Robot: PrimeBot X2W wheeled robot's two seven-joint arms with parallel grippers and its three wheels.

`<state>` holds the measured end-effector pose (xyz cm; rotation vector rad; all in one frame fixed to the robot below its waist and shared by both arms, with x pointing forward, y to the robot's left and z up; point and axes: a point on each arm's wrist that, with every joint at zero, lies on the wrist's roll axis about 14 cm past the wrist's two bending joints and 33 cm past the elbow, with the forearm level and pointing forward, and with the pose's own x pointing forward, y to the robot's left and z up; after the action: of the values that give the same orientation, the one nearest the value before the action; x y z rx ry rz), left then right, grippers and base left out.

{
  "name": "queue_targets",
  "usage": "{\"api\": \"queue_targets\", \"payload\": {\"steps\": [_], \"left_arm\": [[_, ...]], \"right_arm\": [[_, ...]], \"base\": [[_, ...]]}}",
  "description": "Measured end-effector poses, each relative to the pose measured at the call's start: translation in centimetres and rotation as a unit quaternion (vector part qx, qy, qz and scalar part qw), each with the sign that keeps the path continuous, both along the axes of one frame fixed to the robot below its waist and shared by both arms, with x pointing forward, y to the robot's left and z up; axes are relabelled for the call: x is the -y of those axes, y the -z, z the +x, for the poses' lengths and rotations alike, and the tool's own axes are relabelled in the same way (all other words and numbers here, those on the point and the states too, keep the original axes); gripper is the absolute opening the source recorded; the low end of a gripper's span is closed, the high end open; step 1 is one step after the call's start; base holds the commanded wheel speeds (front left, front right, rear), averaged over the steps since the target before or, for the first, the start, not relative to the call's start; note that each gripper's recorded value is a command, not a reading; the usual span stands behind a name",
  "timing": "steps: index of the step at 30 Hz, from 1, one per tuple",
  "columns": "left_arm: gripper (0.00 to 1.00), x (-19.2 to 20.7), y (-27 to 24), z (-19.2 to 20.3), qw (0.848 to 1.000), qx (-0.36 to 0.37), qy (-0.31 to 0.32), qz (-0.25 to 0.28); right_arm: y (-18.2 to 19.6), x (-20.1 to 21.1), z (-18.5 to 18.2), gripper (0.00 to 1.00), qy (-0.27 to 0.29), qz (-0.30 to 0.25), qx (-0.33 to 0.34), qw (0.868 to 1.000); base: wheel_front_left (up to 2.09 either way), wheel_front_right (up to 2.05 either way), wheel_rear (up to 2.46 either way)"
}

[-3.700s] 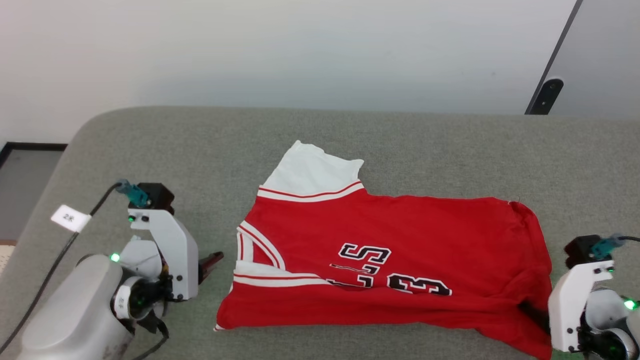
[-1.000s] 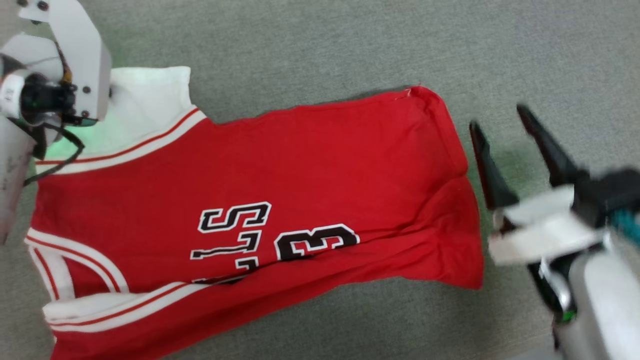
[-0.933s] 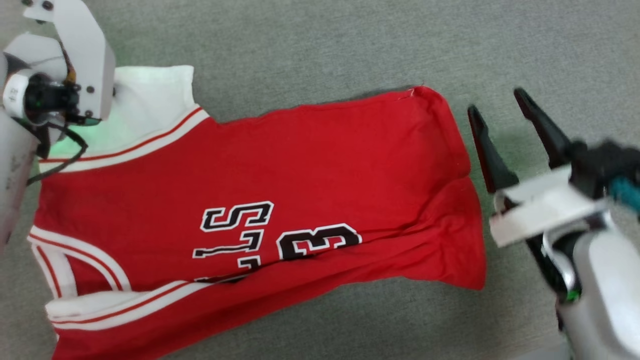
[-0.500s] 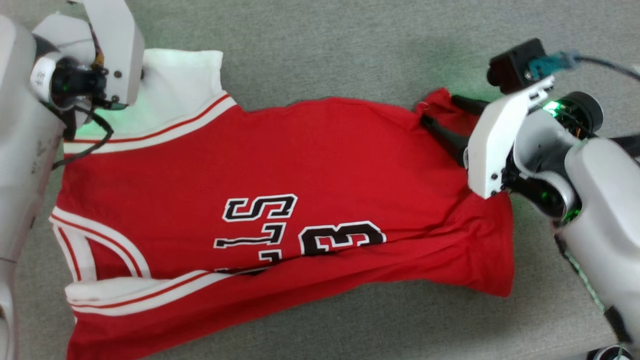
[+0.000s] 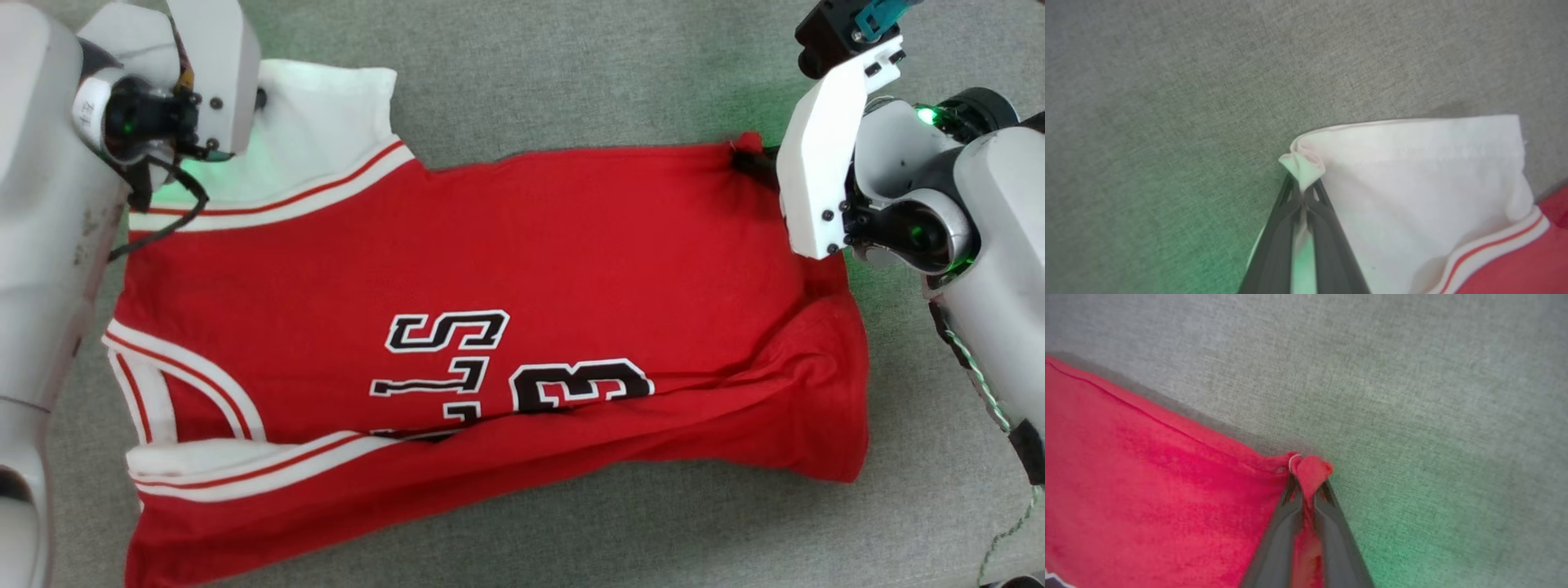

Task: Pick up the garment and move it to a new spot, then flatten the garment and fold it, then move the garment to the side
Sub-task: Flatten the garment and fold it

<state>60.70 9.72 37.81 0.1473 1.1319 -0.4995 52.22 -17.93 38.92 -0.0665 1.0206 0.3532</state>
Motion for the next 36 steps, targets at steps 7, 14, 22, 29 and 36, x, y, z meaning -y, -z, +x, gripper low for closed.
{"api": "queue_targets", "payload": {"steps": [7, 14, 22, 29, 36], "left_arm": [[0.00, 0.4, -2.2, -0.1, 0.999, 0.029, -0.015, -0.029], [0.00, -0.5, -7.4, -0.5, 0.995, 0.086, -0.021, -0.051], [0.00, -4.0, -10.9, -4.1, 0.991, 0.118, -0.029, -0.047], [0.00, -7.1, -10.5, -9.9, 0.995, 0.083, -0.047, -0.028], [0.00, -8.8, -8.6, -15.9, 0.997, 0.026, -0.076, -0.015]], "right_arm": [[-2.2, 0.2, 1.0, 0.00, -0.002, -0.002, 0.064, 0.998], [-5.0, 1.0, 0.3, 0.00, -0.011, 0.001, 0.127, 0.992], [-6.0, 1.3, -2.6, 0.00, -0.016, 0.018, 0.150, 0.988], [-6.3, 0.5, -5.7, 0.00, -0.031, 0.036, 0.145, 0.988], [-5.4, -0.5, -8.2, 0.00, -0.048, 0.050, 0.099, 0.993]], "base": [[0.00, 0.00, 0.00], [0.00, 0.00, 0.00], [0.00, 0.00, 0.00], [0.00, 0.00, 0.00], [0.00, 0.00, 0.00]]}}
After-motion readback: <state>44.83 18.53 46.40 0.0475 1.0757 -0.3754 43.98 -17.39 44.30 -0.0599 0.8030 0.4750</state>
